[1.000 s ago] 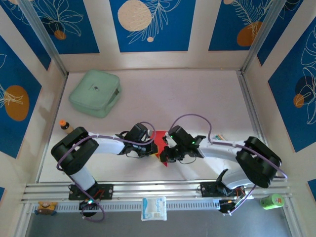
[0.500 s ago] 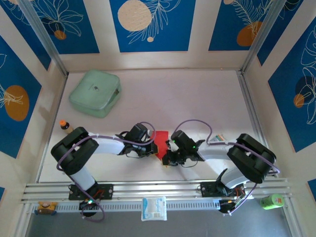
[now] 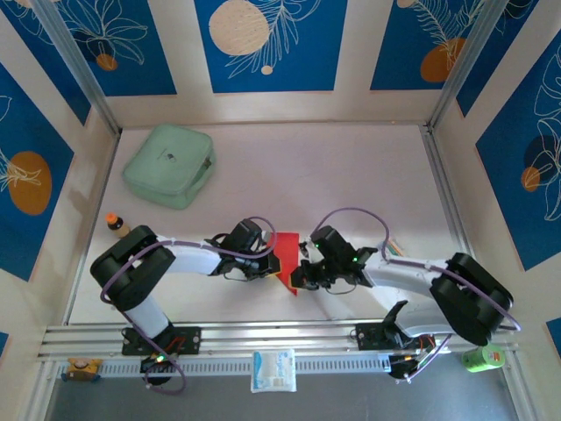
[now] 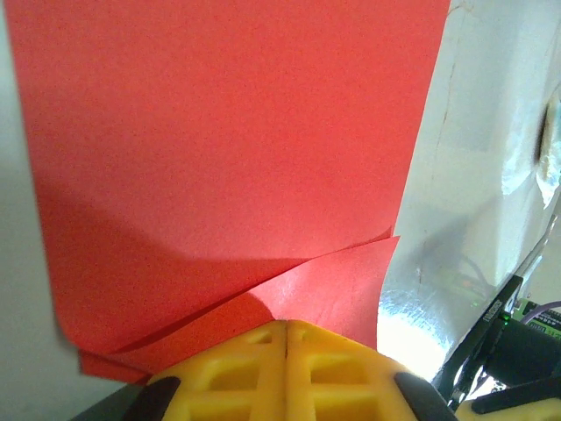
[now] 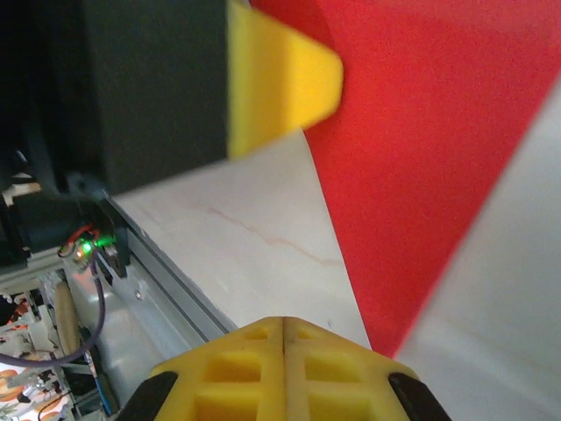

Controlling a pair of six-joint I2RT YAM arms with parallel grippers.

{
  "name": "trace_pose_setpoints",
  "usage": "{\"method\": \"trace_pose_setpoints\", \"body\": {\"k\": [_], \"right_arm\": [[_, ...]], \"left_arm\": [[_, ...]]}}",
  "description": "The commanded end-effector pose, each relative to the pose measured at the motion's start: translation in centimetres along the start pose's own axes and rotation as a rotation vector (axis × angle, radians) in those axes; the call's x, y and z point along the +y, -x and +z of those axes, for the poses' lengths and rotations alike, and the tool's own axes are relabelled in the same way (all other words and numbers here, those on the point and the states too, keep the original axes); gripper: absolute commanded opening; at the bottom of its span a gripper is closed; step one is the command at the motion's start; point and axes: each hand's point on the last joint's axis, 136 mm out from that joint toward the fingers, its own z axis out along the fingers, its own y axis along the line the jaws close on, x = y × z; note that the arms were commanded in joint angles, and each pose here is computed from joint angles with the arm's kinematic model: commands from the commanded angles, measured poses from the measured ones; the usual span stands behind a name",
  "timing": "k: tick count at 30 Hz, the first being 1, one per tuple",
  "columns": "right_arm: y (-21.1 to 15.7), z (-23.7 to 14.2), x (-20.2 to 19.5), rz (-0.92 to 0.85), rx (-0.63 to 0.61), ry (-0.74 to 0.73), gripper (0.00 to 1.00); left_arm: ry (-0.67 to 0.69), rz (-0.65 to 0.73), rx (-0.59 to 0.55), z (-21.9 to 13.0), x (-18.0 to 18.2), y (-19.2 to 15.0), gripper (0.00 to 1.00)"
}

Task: Fold a paper plane with a square sheet of paper (pick it up from the middle)
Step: Third fold the triangle at the center of the table.

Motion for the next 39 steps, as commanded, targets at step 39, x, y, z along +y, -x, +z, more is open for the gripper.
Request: {"method": "trace_pose_setpoints", "body": {"k": [39], "right_arm": [[-2.9, 2.5, -7.7, 0.241, 0.093, -0.214, 0.0]], "left_arm": [[0.178, -0.11, -0.111, -0.7, 3.6, 0.1, 0.0]]}}
